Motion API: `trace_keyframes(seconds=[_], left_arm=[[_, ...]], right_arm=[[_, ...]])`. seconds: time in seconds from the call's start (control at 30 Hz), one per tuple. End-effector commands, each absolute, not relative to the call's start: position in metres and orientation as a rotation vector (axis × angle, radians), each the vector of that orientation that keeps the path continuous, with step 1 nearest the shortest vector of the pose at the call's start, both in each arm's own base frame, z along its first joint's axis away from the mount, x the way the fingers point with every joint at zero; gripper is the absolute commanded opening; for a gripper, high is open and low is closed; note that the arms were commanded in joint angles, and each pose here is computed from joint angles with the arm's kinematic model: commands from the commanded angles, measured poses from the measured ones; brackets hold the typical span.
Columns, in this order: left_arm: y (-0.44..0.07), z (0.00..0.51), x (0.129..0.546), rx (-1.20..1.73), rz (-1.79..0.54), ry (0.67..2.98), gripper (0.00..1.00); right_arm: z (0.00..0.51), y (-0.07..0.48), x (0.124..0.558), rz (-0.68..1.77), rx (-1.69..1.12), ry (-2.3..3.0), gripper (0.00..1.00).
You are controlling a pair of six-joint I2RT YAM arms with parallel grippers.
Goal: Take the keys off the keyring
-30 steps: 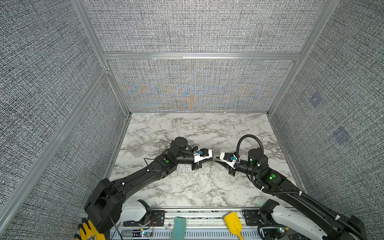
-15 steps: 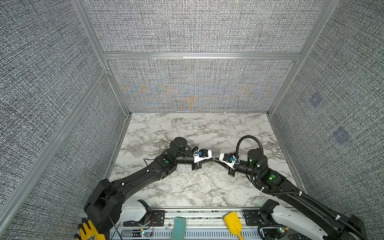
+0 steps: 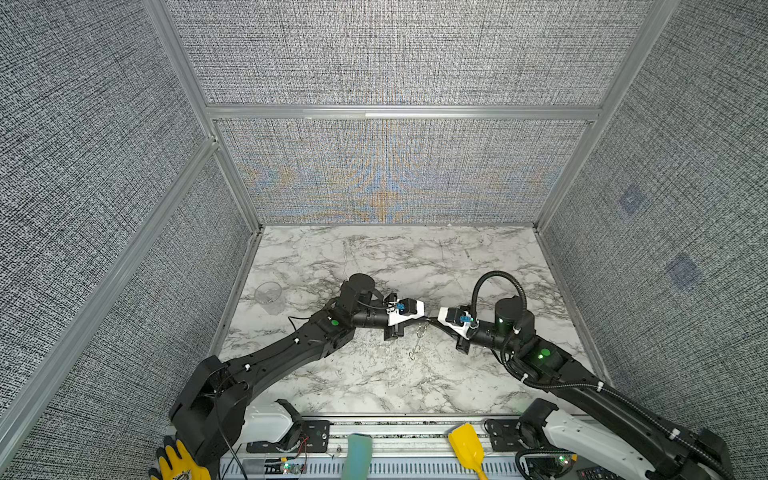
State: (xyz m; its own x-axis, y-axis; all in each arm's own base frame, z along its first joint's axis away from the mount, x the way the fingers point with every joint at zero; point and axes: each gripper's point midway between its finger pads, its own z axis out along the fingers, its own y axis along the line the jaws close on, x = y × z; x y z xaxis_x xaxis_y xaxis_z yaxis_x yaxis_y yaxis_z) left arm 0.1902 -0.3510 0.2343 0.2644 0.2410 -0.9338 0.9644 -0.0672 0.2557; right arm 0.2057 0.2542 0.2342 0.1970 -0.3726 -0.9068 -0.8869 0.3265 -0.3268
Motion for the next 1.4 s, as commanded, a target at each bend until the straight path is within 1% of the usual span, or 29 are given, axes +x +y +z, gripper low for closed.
trace_keyframes(seconds=[0.0, 0.03, 0.1, 0.17, 0.2, 0.3, 0.43, 0.5, 0.67, 1.0, 1.37], left_arm=[[-0.352, 0.238, 0.188, 1.544, -0.913, 1.138, 0.00], [-0.352, 0.238, 0.188, 1.547, -0.910, 1.142, 0.01], [-0.351, 0.237, 0.190, 1.542, -0.892, 1.155, 0.10], [-0.348, 0.237, 0.194, 1.536, -0.853, 1.173, 0.22], [-0.346, 0.238, 0.197, 1.531, -0.824, 1.178, 0.26], [-0.339, 0.241, 0.201, 1.527, -0.739, 1.180, 0.31], [-0.330, 0.239, 0.204, 1.569, -0.634, 1.184, 0.30], [-0.329, 0.239, 0.202, 1.585, -0.622, 1.173, 0.28], [-0.331, 0.246, 0.201, 1.588, -0.576, 1.125, 0.27], [-0.341, 0.245, 0.192, 1.638, -0.567, 1.081, 0.26], [-0.348, 0.233, 0.189, 1.681, -0.564, 1.093, 0.23]], right_arm=[[0.237, 0.255, 0.204, 0.553, -1.255, 1.374, 0.05], [0.238, 0.255, 0.204, 0.552, -1.255, 1.376, 0.02], [0.238, 0.255, 0.204, 0.555, -1.256, 1.385, 0.01], [0.237, 0.255, 0.203, 0.561, -1.258, 1.401, 0.00], [0.237, 0.254, 0.203, 0.565, -1.256, 1.410, 0.00], [0.235, 0.254, 0.202, 0.581, -1.261, 1.456, 0.00], [0.230, 0.254, 0.200, 0.611, -1.283, 1.520, 0.00], [0.227, 0.255, 0.199, 0.623, -1.298, 1.554, 0.00], [0.225, 0.255, 0.199, 0.633, -1.316, 1.602, 0.00], [0.221, 0.259, 0.202, 0.648, -1.331, 1.640, 0.00], [0.222, 0.261, 0.203, 0.654, -1.330, 1.643, 0.00]])
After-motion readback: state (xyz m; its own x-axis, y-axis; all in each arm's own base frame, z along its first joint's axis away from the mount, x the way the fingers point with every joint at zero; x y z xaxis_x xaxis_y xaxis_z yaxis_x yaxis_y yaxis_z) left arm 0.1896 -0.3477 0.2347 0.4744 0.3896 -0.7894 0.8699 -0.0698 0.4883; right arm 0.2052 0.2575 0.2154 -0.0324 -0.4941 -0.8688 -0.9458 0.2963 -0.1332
